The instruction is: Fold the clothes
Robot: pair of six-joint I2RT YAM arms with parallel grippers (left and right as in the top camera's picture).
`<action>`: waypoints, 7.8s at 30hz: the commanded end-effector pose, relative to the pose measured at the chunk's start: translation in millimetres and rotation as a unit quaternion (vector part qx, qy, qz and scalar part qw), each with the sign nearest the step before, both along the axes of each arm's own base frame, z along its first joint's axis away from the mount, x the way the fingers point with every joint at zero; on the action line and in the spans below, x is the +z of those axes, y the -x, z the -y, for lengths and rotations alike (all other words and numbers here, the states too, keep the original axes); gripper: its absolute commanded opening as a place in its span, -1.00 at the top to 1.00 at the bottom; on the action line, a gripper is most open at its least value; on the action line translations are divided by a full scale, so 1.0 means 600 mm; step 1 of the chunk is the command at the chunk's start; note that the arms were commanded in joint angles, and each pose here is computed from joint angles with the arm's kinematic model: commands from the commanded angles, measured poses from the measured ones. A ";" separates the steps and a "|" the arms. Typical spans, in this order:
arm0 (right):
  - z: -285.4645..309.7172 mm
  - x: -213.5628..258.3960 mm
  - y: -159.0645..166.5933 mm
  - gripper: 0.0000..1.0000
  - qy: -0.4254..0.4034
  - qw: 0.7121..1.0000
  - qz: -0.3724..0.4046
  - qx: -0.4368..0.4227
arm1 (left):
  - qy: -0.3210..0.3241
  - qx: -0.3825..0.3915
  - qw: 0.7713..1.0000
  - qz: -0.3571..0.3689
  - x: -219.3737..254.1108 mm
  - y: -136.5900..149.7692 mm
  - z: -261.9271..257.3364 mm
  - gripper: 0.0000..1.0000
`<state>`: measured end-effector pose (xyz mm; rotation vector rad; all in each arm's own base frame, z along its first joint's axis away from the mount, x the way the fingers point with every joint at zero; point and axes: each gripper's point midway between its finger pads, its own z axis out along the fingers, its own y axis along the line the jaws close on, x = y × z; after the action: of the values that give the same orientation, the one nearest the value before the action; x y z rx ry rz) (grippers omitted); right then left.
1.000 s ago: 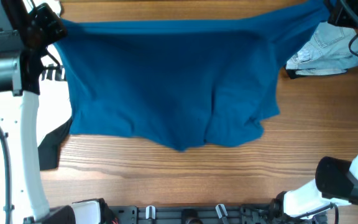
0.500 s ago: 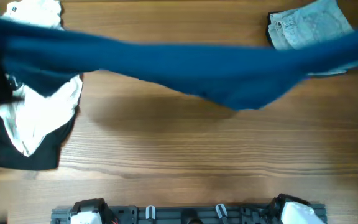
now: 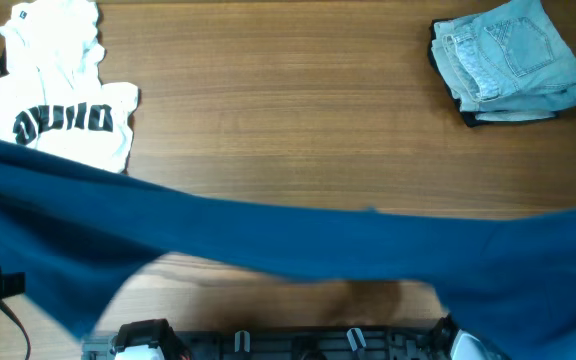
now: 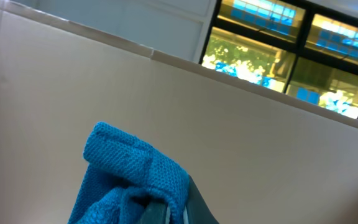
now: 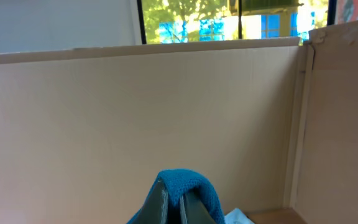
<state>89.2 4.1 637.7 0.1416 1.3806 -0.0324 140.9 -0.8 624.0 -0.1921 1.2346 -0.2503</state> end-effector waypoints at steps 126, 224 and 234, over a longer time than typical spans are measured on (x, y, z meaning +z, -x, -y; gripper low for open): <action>-0.033 -0.811 -0.604 0.67 -0.107 0.693 -0.707 0.092 | 0.045 0.067 0.684 -0.725 -0.810 -0.509 -0.135 -1.00; -0.066 -0.618 -0.407 -0.95 -0.122 0.719 -0.671 0.134 | 0.409 0.233 0.681 -0.561 -1.045 -0.246 -0.204 0.69; -0.066 -0.617 -0.411 -0.96 -0.122 0.722 -0.667 0.134 | 0.415 0.240 0.628 -0.614 -1.069 -0.195 -0.179 0.59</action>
<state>333.0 39.7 270.3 0.1218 2.8595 0.3471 277.5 116.6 -2.6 -1.6764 2.1973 -0.2062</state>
